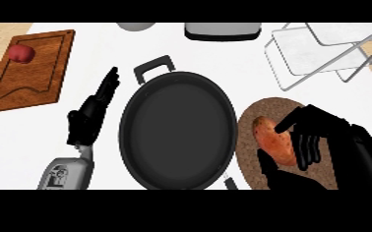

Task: Pick the sweet potato from the placemat and place it in the tiered shelf

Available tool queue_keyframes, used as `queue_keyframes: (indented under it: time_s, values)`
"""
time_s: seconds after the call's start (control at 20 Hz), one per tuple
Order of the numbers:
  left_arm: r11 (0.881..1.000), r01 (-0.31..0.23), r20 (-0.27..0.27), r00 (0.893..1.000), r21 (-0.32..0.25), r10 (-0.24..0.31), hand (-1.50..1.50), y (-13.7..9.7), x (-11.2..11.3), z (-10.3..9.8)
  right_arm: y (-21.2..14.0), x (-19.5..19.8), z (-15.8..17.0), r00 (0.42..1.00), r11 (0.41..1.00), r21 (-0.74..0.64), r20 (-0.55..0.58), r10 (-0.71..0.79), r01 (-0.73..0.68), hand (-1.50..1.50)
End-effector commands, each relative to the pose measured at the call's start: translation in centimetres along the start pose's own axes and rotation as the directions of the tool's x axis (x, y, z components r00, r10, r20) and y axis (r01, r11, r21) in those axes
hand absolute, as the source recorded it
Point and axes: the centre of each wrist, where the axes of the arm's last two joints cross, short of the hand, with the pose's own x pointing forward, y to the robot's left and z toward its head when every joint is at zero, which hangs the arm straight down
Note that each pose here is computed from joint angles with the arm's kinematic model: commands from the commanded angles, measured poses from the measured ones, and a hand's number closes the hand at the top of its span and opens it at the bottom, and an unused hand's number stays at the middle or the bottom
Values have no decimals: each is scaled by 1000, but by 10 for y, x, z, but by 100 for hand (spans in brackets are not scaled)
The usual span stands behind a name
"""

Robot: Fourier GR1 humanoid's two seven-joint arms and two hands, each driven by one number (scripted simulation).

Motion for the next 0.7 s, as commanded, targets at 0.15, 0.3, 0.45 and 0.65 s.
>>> queue_keyframes:
  time_s: [0.15,0.3,0.45,0.65]
  values:
    - [1000,1,6,1000,1,-1,0,-5,15,-3,-55,25,2,999,970,-242,3,36,-34,150]
    - [1000,-2,6,1000,10,2,0,-23,-5,7,-76,29,-5,999,943,-332,5,38,-34,150]
    - [1000,8,-12,1000,-1,-8,0,2,14,-5,-92,33,-9,995,921,-377,-29,93,-97,150]
    - [1000,4,-2,1000,10,-4,0,-3,0,-15,-118,45,-41,998,917,-395,-6,62,-59,150]
